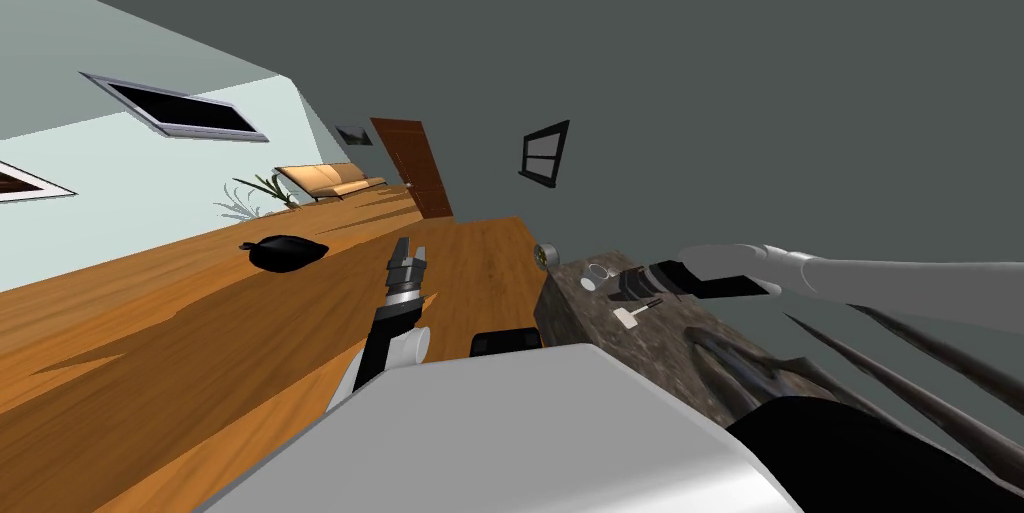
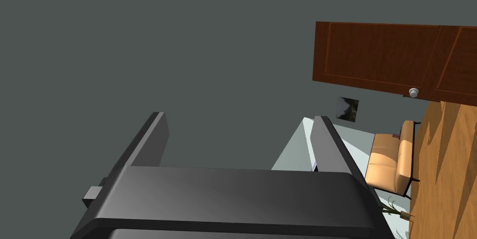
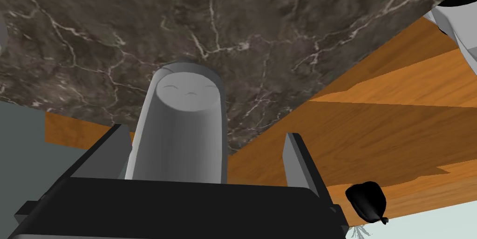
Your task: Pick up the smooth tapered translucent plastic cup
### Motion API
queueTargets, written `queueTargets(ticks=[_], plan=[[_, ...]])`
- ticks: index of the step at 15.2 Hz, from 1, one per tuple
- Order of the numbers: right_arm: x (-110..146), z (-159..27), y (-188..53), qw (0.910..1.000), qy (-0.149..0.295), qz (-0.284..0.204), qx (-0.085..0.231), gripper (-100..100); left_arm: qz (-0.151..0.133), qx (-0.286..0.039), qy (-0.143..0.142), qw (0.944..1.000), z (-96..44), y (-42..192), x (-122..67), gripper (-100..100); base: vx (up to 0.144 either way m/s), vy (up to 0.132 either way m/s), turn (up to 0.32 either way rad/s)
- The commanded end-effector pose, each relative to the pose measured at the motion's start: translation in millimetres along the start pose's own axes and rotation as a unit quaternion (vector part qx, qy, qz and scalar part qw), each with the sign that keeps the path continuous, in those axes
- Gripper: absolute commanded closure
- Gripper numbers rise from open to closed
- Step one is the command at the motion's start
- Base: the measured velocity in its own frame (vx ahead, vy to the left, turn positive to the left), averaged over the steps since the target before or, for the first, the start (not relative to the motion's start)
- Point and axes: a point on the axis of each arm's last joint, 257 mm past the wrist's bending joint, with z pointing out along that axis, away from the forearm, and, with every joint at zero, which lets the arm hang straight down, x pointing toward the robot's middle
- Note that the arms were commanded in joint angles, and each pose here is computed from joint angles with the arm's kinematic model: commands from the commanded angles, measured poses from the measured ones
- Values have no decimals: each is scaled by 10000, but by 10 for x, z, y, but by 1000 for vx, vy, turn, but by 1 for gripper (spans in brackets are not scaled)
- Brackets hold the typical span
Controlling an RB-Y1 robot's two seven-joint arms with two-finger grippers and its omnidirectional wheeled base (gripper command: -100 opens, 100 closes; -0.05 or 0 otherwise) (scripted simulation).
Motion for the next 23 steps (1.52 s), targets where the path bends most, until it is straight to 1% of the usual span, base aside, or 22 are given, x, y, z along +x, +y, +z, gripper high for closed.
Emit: queueTargets(ticks=[1,3,4,5,6,9,10,11,12,15,16,17,21,22,23], plan=[[-47,-18,-22,10000,-37,-35,29,-100,0,0,0,10000,0,0,0,0,0,0,0],[-25,-81,-90,9992,273,-272,53,-100,0,0,0,10000,0,0,0,0,13,-3,79],[-34,-89,-98,9990,305,-307,57,-100,0,0,0,10000,0,0,0,0,28,-9,81],[-36,-116,-123,9981,441,-422,60,-100,0,0,0,10000,0,0,0,0,30,-12,60],[-37,-116,-123,9981,442,-423,60,-100,0,0,0,10000,0,0,0,0,26,-11,43],[-59,-164,-152,9952,713,-669,37,-100,0,0,0,10000,0,0,0,0,28,-11,60],[-65,-169,-149,9946,756,-712,23,-100,0,0,0,10000,0,0,0,0,32,-8,61],[-57,-158,-149,9956,685,-646,40,-100,0,0,0,10000,0,0,0,0,18,-5,25],[77,-120,-139,9958,686,-601,64,-100,0,0,0,10000,0,0,0,0,20,12,90],[282,-60,-116,9964,673,-514,106,-100,0,0,0,10000,0,0,0,0,32,32,116],[206,-87,-121,9962,675,-549,79,-100,0,0,0,10000,0,0,0,0,18,20,29],[227,-82,-117,9962,676,-546,88,100,0,0,0,10000,0,0,0,0,7,7,-2],[225,-83,-121,9962,676,-550,93,100,0,0,0,10000,0,0,0,0,0,0,0],[77,-120,-139,9958,686,-601,64,100,0,0,0,10000,0,0,0,0,-15,-11,-108],[9,-140,-144,9956,692,-630,50,100,0,0,0,10000,0,0,0,0,-34,-22,-148]])
